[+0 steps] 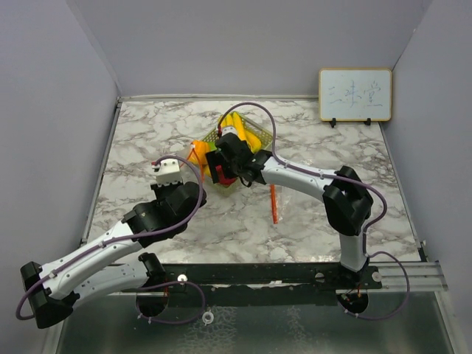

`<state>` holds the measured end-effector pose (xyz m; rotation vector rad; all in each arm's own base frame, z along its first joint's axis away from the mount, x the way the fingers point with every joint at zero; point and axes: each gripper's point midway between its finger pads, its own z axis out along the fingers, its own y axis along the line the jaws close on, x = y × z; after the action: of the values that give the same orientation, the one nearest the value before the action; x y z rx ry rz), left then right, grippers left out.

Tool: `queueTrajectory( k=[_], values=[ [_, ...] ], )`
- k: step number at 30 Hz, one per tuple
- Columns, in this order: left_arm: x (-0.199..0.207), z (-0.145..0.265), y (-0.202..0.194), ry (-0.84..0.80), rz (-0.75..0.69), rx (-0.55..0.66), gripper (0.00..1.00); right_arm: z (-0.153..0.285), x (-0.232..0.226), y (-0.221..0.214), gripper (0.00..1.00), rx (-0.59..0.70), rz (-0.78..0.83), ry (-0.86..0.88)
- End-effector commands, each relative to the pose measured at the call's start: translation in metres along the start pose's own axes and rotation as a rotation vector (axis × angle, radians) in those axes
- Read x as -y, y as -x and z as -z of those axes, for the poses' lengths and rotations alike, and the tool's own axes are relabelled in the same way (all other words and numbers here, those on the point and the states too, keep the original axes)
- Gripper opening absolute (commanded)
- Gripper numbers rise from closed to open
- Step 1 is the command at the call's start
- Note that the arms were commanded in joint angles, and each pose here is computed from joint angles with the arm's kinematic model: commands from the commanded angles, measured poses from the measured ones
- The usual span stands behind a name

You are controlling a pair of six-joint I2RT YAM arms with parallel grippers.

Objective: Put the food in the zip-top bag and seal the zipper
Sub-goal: Pick up the fake fruit from the bin.

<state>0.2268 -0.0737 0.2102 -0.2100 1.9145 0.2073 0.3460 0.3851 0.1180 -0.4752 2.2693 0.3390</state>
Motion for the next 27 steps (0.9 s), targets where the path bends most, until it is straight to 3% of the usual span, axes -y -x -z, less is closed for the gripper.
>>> queueTrajectory(
  k=[1,5,10,17,22,27],
  values=[
    [-0.002,0.002,0.005,-0.017,0.044,0.022,0.0,-0.013,-0.002,-0.007,0.98,-0.024,-0.022,0.006],
    [-0.002,0.002,0.005,-0.018,0.044,0.021,0.0,-0.011,0.003,-0.011,0.85,-0.033,-0.03,-0.017],
    [0.0,0.0,0.001,-0.016,0.036,0.02,0.0,0.018,0.011,0.012,0.6,0.049,-0.048,-0.029],
    [0.007,-0.002,-0.002,-0.03,0.04,0.015,0.0,0.094,-0.005,0.049,0.55,0.208,-0.06,0.173],
    [0.011,-0.001,0.002,-0.06,0.067,0.019,0.0,0.169,-0.051,0.067,0.53,0.374,-0.033,0.562],
    [0.014,0.003,0.006,-0.098,0.102,0.028,0.0,0.203,-0.092,0.065,0.52,0.385,-0.044,0.865]
  ],
)
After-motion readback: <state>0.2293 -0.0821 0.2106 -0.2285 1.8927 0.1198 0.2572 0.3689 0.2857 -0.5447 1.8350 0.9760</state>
